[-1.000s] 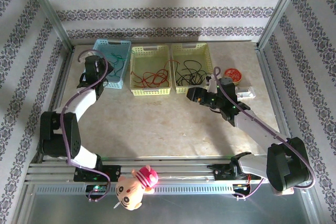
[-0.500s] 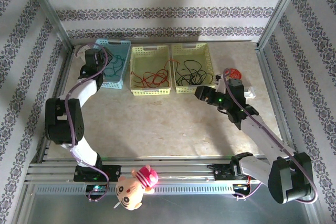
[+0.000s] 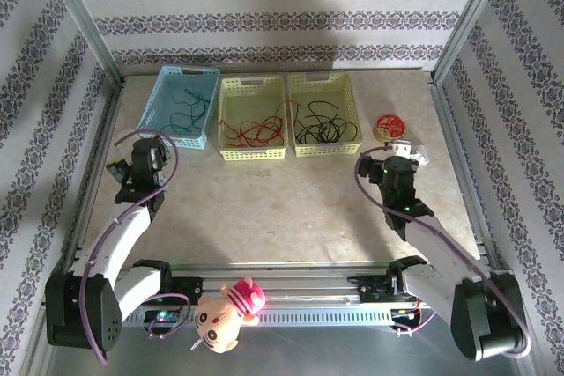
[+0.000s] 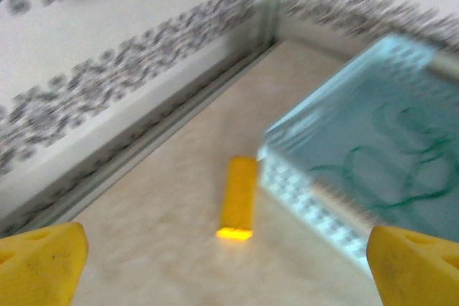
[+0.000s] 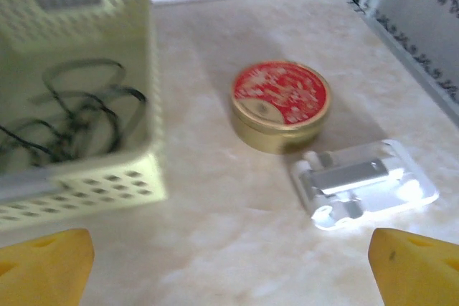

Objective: Untangle the cables

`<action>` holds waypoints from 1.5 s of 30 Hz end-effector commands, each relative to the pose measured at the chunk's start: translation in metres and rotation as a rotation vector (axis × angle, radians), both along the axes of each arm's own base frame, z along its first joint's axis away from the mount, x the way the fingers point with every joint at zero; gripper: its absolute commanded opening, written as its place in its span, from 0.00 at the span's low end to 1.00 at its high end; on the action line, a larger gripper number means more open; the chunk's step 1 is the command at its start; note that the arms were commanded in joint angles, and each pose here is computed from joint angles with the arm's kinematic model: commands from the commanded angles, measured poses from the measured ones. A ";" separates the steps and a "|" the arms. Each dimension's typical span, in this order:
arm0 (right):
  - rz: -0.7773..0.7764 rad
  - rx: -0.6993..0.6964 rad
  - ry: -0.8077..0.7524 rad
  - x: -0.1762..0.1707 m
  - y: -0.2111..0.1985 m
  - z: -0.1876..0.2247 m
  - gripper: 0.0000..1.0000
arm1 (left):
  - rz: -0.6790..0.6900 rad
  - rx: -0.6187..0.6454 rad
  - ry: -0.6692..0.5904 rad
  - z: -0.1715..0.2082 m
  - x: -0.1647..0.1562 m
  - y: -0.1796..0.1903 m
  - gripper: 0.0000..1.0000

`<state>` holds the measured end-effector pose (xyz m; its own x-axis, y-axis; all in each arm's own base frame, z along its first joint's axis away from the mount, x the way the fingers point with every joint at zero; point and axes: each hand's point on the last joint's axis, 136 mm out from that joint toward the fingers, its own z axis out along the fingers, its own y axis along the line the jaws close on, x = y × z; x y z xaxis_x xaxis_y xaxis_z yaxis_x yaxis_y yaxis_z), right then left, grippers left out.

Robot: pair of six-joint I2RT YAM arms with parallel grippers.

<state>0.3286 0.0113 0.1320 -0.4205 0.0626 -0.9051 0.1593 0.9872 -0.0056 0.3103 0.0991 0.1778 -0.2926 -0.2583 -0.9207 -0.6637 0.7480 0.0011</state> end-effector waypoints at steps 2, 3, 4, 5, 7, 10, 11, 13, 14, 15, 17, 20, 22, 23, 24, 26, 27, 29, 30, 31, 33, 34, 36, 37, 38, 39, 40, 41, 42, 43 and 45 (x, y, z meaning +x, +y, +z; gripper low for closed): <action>-0.043 -0.150 -0.100 0.026 -0.011 -0.004 0.98 | 0.023 0.099 0.150 -0.052 -0.016 0.008 0.99; -0.044 -0.185 -0.101 0.031 -0.008 -0.005 0.98 | 0.025 0.084 0.153 -0.062 -0.015 0.007 0.99; -0.006 -0.201 -0.121 0.041 0.001 0.002 0.98 | 0.019 0.082 0.154 -0.066 -0.010 0.006 0.99; 0.027 -0.213 -0.154 0.048 0.007 0.005 0.98 | 0.002 0.064 0.172 -0.069 -0.007 0.003 0.99; 0.082 -0.245 -0.174 0.059 0.015 -0.003 0.98 | -0.047 0.071 0.123 -0.067 0.008 -0.003 0.99; 0.046 -0.169 -0.180 0.057 0.000 -0.003 0.98 | -0.110 0.085 0.049 -0.062 0.024 -0.010 0.99; 0.080 -0.124 -0.177 0.050 -0.002 -0.013 0.98 | -0.119 0.090 0.035 -0.060 0.028 -0.011 0.99; 0.129 -0.050 -0.202 0.056 -0.003 -0.024 0.98 | -0.152 0.091 0.011 -0.059 0.037 -0.016 0.99; 0.114 -0.051 -0.222 0.064 -0.005 -0.021 0.98 | -0.176 0.093 0.000 -0.059 0.042 -0.019 0.99; 0.122 -0.028 -0.153 0.065 -0.007 -0.026 0.98 | -0.200 0.097 -0.014 -0.058 0.047 -0.023 0.99; 0.122 0.008 -0.133 0.069 -0.012 -0.026 0.98 | -0.234 0.103 -0.048 -0.057 0.057 -0.028 0.99; 0.103 0.007 -0.139 0.069 -0.016 -0.025 0.98 | -0.298 0.094 -0.050 -0.070 0.070 -0.037 0.99; 0.089 -0.002 -0.153 0.068 -0.017 -0.024 0.98 | -0.344 0.109 -0.091 -0.064 0.074 -0.043 0.99; 0.081 -0.012 -0.155 0.068 -0.016 -0.024 0.98 | -0.396 0.104 -0.085 -0.068 0.075 -0.051 0.99; 0.081 -0.020 -0.153 0.068 -0.016 -0.024 0.98 | -0.460 0.078 -0.055 -0.073 0.075 -0.062 0.99; 0.082 -0.014 -0.150 0.068 -0.016 -0.024 0.98 | -0.551 0.086 -0.076 -0.082 0.078 -0.076 0.99; 0.083 -0.016 -0.150 0.068 -0.016 -0.024 0.98 | -0.545 0.134 -0.134 -0.077 0.083 -0.075 0.99; 0.084 -0.017 -0.149 0.068 -0.015 -0.024 0.98 | -0.538 0.073 -0.024 -0.090 0.080 -0.074 0.99; 0.085 -0.012 -0.149 0.068 -0.016 -0.025 0.98 | -0.528 0.102 -0.065 -0.083 0.086 -0.072 0.99; 0.093 -0.005 -0.149 0.069 -0.016 -0.025 0.98 | -0.530 0.112 -0.079 -0.085 0.085 -0.072 0.99; 0.097 0.001 -0.148 0.069 -0.016 -0.025 0.98 | -0.529 0.081 -0.032 -0.088 0.084 -0.073 0.99; 0.097 0.000 -0.148 0.069 -0.016 -0.025 0.98 | -0.530 0.100 -0.066 -0.084 0.086 -0.073 0.99; 0.100 0.004 -0.148 0.069 -0.015 -0.025 0.98 | -0.529 0.092 -0.048 -0.087 0.085 -0.073 0.99; 0.100 0.007 -0.149 0.069 -0.016 -0.024 0.98 | -0.528 0.089 -0.047 -0.087 0.085 -0.073 0.99; 0.103 0.008 -0.149 0.069 -0.016 -0.024 0.98 | -0.528 0.102 -0.066 -0.085 0.086 -0.072 0.99; 0.104 0.012 -0.146 0.069 -0.016 -0.025 0.98 | -0.529 0.103 -0.064 -0.085 0.086 -0.073 0.99; 0.109 0.020 -0.145 0.070 -0.017 -0.026 0.98 | -0.528 0.091 -0.051 -0.087 0.085 -0.073 0.99; 0.130 0.039 -0.146 0.070 -0.015 -0.025 0.98 | -0.529 0.092 -0.052 -0.087 0.085 -0.073 0.99; 0.155 0.066 -0.148 0.070 -0.015 -0.025 0.98 | -0.529 0.100 -0.066 -0.085 0.086 -0.073 0.99; 0.158 0.073 -0.150 0.070 -0.015 -0.026 0.98 | -0.530 0.095 -0.056 -0.086 0.085 -0.073 0.99; 0.158 0.065 -0.151 0.069 -0.014 -0.025 0.98 | -0.528 0.098 -0.062 -0.085 0.086 -0.072 0.99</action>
<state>0.3921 -0.0113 0.0971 -0.3187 0.0433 -0.9469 0.0444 0.9985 0.0307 0.3887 0.0313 0.0792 -0.3526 -0.0170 -0.9356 -0.2165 0.9742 0.0639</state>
